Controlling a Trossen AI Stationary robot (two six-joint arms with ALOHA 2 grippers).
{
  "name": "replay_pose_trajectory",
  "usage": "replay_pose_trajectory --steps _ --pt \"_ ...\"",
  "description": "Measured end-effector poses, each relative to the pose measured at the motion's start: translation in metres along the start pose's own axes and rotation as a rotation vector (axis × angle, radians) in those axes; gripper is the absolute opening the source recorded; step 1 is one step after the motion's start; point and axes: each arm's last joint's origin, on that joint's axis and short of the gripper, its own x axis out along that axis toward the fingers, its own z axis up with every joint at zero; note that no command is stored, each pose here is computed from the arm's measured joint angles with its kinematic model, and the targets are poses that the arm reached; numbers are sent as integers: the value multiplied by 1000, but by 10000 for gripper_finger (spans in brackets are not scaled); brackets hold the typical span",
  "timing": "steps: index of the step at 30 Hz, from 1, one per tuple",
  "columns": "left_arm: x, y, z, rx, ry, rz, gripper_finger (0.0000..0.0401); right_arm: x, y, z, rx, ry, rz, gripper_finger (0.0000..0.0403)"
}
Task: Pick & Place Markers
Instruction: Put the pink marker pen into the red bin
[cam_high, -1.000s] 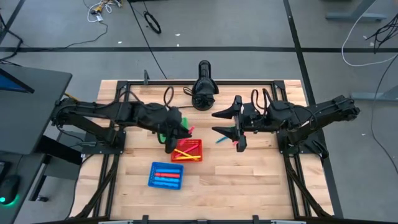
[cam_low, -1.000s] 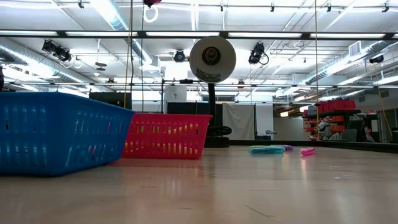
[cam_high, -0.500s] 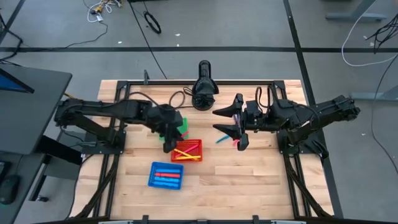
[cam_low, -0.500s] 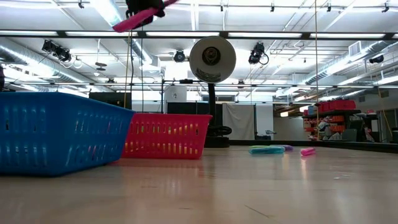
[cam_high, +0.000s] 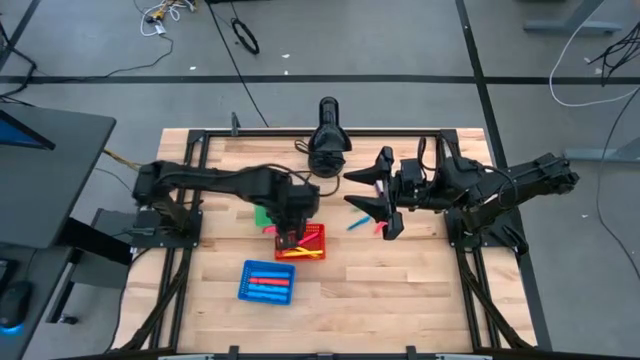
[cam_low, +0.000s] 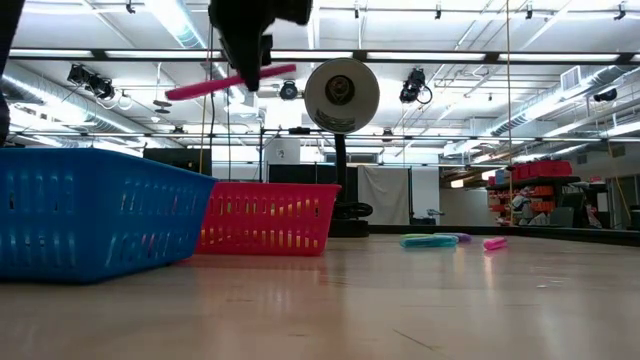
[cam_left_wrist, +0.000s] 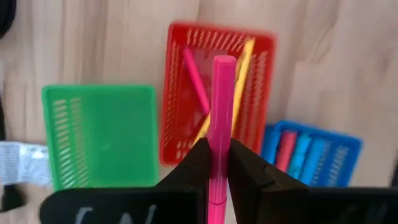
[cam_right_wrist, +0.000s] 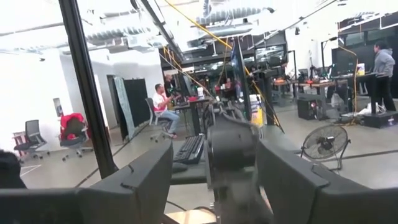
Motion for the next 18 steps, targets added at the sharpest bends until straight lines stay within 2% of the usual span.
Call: replay_pose_trajectory --steps 3,12,18 --pt "11 -4 3 38 60 25 36 0 0 1 2 -10 3 230" --pt "46 -10 11 82 122 88 36 0 0 2 4 -21 4 230" --pt "72 -16 18 100 137 83 36 0 0 3 -14 -25 3 230"
